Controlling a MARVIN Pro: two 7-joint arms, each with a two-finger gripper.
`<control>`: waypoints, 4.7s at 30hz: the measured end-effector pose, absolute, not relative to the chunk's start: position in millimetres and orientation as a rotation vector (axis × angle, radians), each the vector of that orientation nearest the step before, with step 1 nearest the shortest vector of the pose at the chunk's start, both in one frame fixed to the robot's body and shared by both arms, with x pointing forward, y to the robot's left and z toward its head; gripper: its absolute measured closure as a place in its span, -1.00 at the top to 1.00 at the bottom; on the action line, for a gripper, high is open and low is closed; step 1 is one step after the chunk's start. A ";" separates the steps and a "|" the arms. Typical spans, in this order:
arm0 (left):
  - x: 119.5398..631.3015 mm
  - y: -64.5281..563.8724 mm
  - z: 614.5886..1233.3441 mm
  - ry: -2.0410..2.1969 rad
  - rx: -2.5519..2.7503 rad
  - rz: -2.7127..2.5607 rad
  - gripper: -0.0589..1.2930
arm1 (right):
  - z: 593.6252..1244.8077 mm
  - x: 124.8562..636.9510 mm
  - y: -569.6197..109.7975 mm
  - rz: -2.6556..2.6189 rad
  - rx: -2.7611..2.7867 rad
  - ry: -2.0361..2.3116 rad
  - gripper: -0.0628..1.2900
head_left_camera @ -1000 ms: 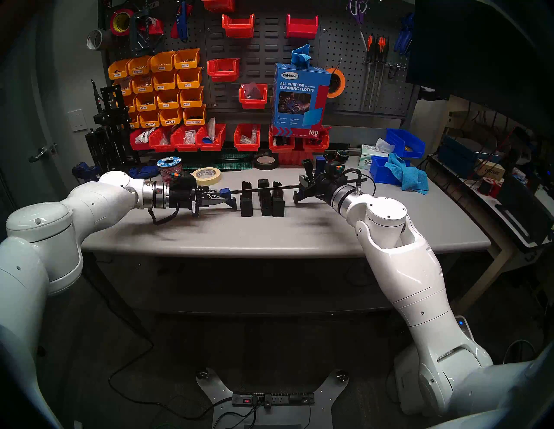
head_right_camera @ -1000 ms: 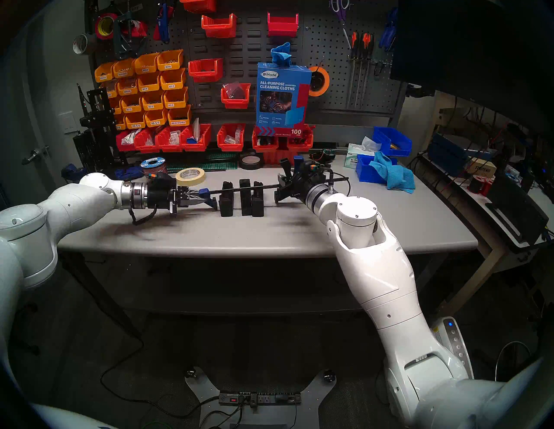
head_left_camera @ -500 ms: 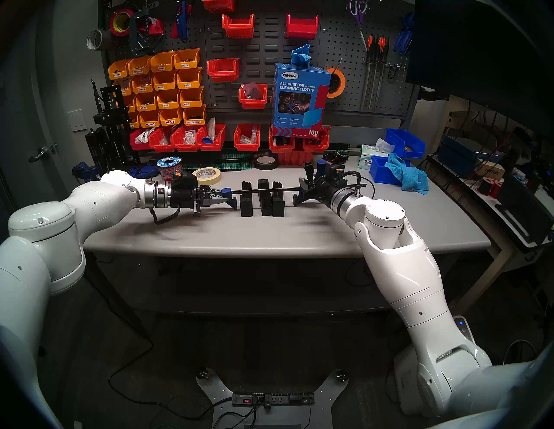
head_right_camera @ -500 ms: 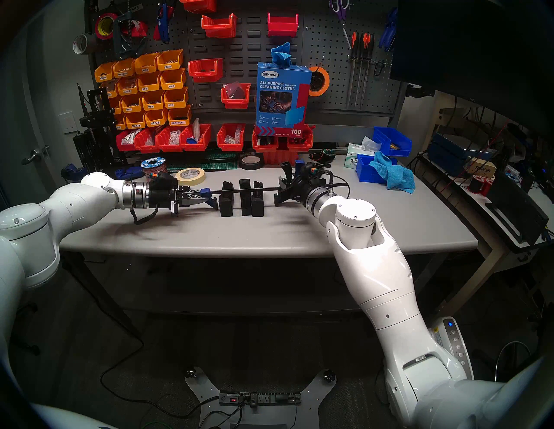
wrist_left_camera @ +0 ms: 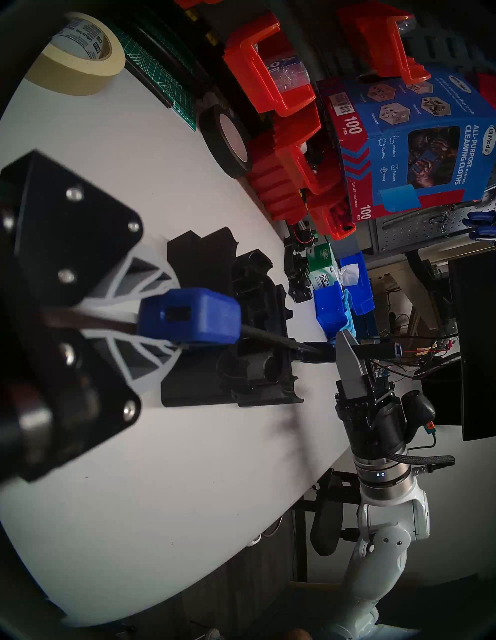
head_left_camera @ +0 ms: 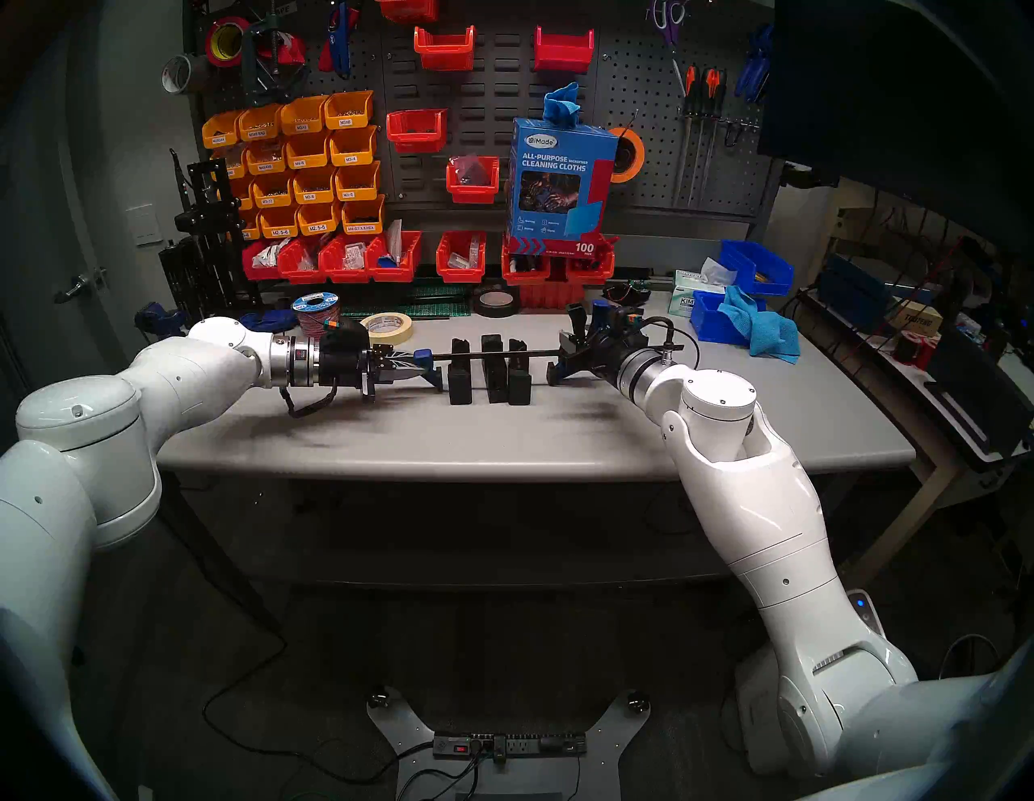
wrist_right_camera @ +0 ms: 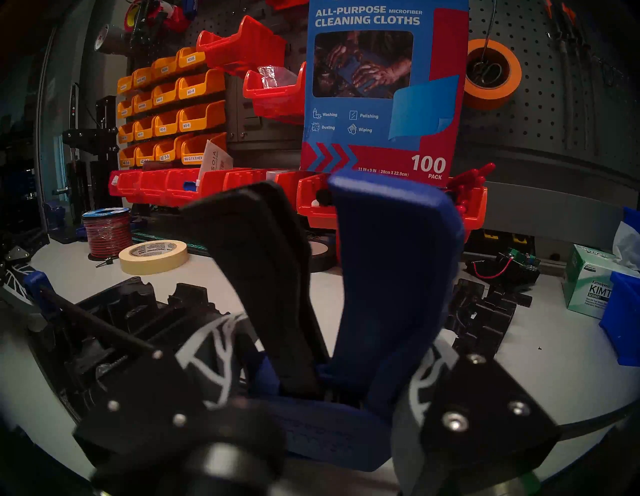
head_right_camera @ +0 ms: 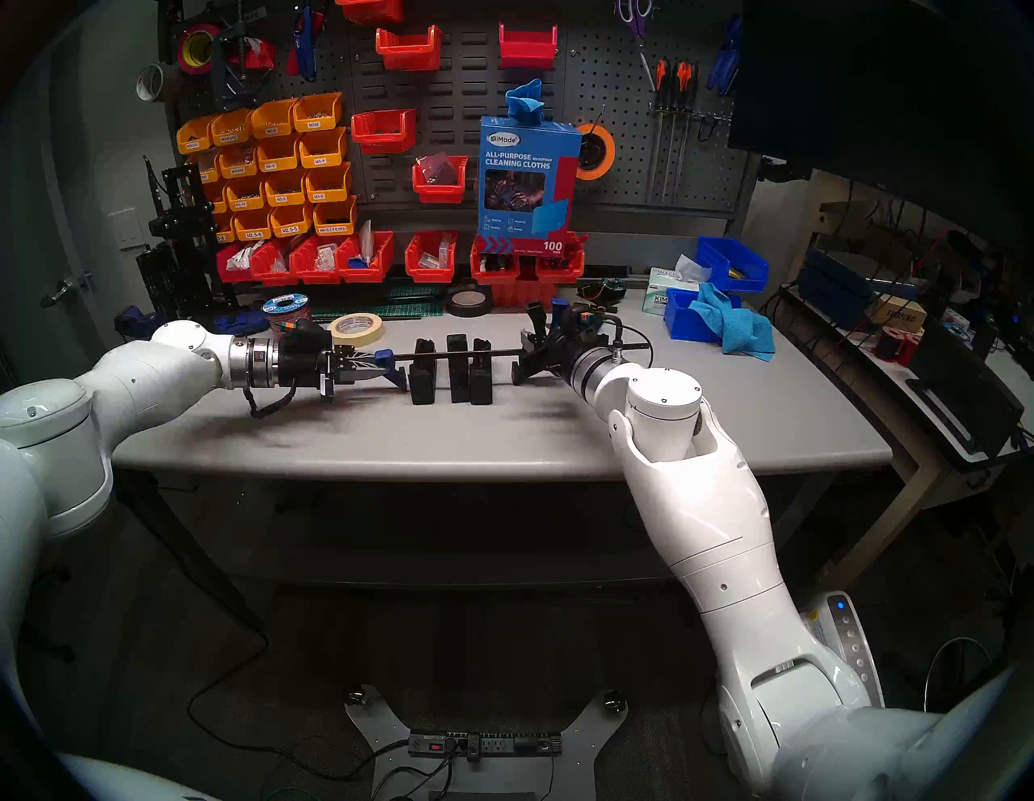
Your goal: Clamp the two 3D printed pieces together with the clamp
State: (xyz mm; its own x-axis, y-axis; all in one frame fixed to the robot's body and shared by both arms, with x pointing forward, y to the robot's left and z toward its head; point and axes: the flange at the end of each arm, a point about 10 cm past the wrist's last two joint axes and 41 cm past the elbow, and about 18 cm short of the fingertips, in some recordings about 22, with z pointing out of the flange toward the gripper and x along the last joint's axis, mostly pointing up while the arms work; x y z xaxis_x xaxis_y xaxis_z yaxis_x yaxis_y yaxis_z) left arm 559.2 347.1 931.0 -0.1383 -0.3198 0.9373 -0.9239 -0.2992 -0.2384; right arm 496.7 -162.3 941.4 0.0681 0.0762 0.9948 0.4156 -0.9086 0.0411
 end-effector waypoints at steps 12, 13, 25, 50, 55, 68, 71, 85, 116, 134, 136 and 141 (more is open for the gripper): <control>559.4 346.6 931.2 -1.404 1.595 1.460 -0.85 | 942.7 498.9 -163.8 -1.917 -2.098 -0.515 -0.10; 559.4 346.4 931.2 -1.404 1.595 1.460 -0.85 | 943.0 499.0 -164.1 -1.916 -2.100 -0.518 -0.10; 559.8 344.2 930.7 -1.405 1.592 1.457 -0.85 | 944.7 501.3 -166.7 -1.915 -2.114 -0.549 -0.10; 560.8 340.0 930.9 -1.405 1.584 1.454 -0.85 | 944.2 504.6 -169.7 -1.925 -2.116 -0.541 -0.10; 561.0 340.2 930.9 -1.399 1.589 1.446 -0.85 | 943.8 505.1 -169.2 -1.927 -2.114 -0.536 -0.10; 563.3 340.3 931.8 -1.390 1.599 1.448 -0.85 | 941.7 511.3 -167.6 -1.939 -2.106 -0.524 -0.10; 563.5 340.4 931.9 -1.390 1.599 1.449 -0.85 | 941.4 513.7 -166.8 -1.940 -2.104 -0.521 -0.10; 563.0 343.1 931.5 -1.390 1.606 1.453 -0.85 | 942.1 523.0 -160.5 -1.940 -2.105 -0.528 -0.10; 558.9 355.9 930.2 -1.395 1.632 1.448 -0.84 | 951.7 530.9 -146.5 -1.860 -2.129 -0.543 -0.10; 556.7 363.7 930.5 -1.395 1.648 1.450 -0.84 | 953.5 533.4 -136.7 -1.854 -2.122 -0.542 -0.10; 556.6 364.1 930.6 -1.396 1.649 1.449 -0.84 | 953.7 533.5 -136.2 -1.854 -2.122 -0.542 -0.10; 556.3 364.8 930.6 -1.396 1.650 1.449 -0.84 | 953.8 533.5 -135.3 -1.853 -2.121 -0.540 -0.10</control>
